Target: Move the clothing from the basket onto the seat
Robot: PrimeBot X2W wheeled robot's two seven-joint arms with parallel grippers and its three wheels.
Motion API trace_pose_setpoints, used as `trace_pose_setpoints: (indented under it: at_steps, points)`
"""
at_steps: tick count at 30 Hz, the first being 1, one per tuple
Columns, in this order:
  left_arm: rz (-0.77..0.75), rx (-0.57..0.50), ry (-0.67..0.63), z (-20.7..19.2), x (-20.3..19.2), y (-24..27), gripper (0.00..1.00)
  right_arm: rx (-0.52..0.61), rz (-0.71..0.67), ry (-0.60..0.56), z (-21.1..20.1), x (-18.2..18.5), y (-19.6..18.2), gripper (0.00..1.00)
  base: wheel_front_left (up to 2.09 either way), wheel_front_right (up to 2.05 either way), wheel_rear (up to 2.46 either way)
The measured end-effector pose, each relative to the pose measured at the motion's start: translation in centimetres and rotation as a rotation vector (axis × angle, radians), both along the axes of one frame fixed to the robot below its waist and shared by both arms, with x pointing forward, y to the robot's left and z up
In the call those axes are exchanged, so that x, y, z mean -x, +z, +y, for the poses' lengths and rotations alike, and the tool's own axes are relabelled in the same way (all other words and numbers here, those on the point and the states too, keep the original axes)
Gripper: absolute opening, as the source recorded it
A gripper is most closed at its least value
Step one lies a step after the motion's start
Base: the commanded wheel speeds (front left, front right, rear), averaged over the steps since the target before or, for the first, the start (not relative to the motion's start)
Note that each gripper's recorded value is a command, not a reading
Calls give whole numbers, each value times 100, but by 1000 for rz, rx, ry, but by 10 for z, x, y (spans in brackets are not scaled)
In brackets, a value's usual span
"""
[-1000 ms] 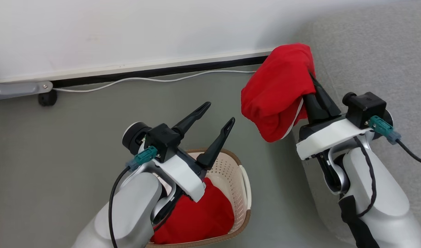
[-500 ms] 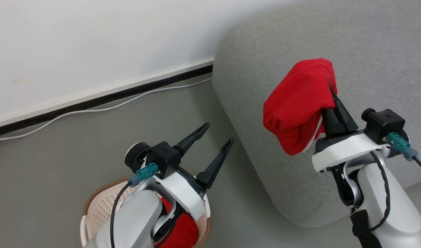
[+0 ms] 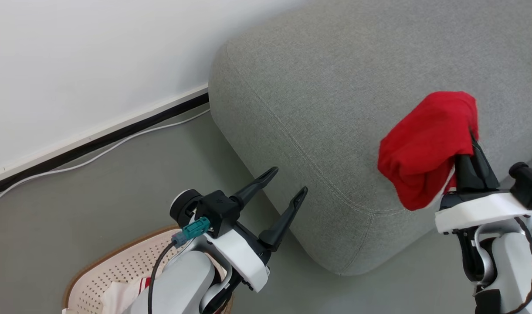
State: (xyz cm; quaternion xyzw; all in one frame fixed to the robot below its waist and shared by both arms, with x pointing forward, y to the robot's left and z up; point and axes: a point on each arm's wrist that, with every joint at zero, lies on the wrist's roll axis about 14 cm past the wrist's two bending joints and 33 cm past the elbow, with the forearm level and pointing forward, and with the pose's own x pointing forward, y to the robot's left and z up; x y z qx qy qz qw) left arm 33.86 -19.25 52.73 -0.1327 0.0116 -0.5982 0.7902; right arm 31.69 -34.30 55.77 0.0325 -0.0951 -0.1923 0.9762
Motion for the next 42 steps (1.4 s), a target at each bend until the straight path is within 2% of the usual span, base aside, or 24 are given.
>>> trace_pose_setpoints:
  at_steps: [7, 12, 18, 28, 37, 42]
  points:
    - [30, -9, -34, -1, -1, -17, 100, 14, 27, -97, -27, 11, -5, 0, 0, 0, 0]
    - [51, -6, -56, -1, -7, -31, 100, 72, 44, -155, -56, -3, 6, 0, 0, 0, 0]
    - [75, -11, -49, 8, -29, -53, 100, 136, 62, -183, -80, -41, 16, 0, 0, 0, 0]
    - [126, -19, -27, 28, -62, -97, 100, 204, 130, -222, -111, -120, 8, 0, 0, 0, 0]
    - [207, -79, 33, 60, -81, -151, 100, 171, 111, -298, -136, -180, 1, 0, 0, 0, 0]
    - [245, -110, 81, 81, -89, -174, 100, 158, 98, -351, -149, -200, -5, 0, 0, 0, 0]
